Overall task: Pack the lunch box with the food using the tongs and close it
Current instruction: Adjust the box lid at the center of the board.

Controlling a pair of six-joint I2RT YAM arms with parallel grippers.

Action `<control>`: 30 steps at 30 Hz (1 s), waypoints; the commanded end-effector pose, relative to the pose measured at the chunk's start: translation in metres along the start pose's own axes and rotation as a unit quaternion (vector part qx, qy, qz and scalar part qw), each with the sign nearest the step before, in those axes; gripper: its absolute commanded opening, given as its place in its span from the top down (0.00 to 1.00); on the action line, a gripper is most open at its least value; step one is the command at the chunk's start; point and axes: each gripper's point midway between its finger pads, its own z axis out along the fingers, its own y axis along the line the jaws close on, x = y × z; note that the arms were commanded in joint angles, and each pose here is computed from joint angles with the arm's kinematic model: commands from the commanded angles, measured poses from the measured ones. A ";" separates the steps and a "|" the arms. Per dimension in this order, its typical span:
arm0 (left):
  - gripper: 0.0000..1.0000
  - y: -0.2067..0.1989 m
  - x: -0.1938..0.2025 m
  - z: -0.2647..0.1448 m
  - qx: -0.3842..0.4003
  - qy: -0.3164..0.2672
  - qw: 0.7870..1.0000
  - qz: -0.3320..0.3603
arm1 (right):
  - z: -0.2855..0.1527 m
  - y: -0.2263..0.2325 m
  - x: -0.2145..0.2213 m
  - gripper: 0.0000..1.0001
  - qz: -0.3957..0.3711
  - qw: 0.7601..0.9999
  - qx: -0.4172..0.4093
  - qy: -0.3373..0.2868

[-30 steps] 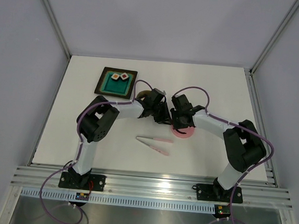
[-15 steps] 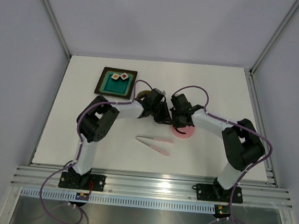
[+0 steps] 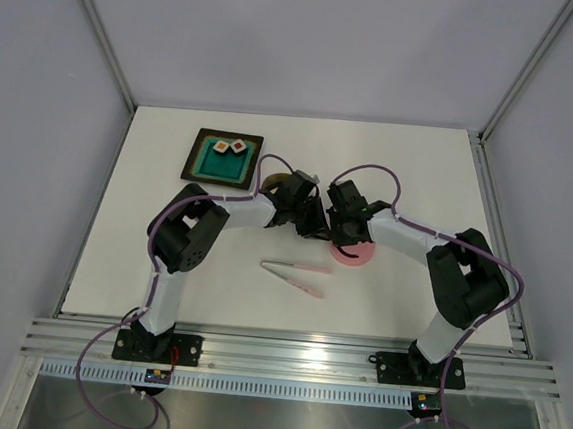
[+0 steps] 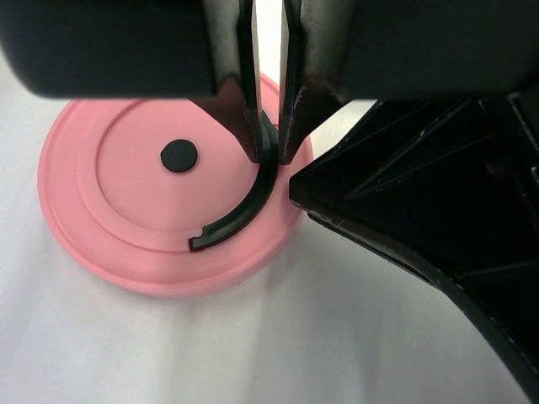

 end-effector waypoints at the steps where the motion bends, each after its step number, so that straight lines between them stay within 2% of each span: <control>1: 0.84 0.007 0.003 0.004 -0.003 0.005 1.000 -0.002 | -0.017 -0.001 -0.016 1.00 0.000 1.000 0.012 -0.027; 30: 0.84 0.012 0.007 0.006 -0.005 0.011 1.000 -0.002 | -0.037 -0.017 -0.024 1.00 0.022 0.997 0.045 -0.066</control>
